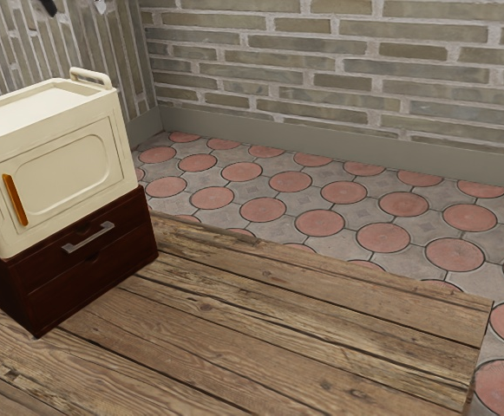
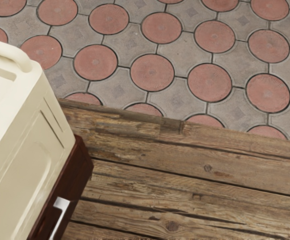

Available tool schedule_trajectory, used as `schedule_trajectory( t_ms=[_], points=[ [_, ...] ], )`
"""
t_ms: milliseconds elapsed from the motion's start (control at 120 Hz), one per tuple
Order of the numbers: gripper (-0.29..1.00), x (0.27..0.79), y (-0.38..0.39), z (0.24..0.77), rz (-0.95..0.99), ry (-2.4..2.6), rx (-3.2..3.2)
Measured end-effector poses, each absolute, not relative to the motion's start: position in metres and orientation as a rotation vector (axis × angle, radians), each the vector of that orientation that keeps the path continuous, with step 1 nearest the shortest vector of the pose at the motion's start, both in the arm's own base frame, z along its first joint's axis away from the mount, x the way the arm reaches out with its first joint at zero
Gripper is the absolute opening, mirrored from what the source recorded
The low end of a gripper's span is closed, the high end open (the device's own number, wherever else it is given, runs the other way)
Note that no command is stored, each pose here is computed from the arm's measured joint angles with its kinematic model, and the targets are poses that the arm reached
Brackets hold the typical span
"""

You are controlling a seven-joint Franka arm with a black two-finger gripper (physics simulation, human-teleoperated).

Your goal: Pull the drawer handle with one arm to open the drawer

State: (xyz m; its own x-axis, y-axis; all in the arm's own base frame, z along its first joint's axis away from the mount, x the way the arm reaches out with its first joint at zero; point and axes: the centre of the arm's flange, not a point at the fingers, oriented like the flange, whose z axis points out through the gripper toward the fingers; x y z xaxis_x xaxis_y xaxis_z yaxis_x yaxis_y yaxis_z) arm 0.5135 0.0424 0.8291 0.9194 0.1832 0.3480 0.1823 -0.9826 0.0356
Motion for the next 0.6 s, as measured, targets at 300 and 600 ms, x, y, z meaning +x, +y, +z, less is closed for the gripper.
schedule_trajectory(
  t_ms=[300, 600],
  points=[
    [0.7, 0.454, 0.036, 0.75, 0.348, 0.336, 3.153],
    [0.7, 0.383, -0.018, 0.586, 0.216, 0.307, 3.1]
  ],
)
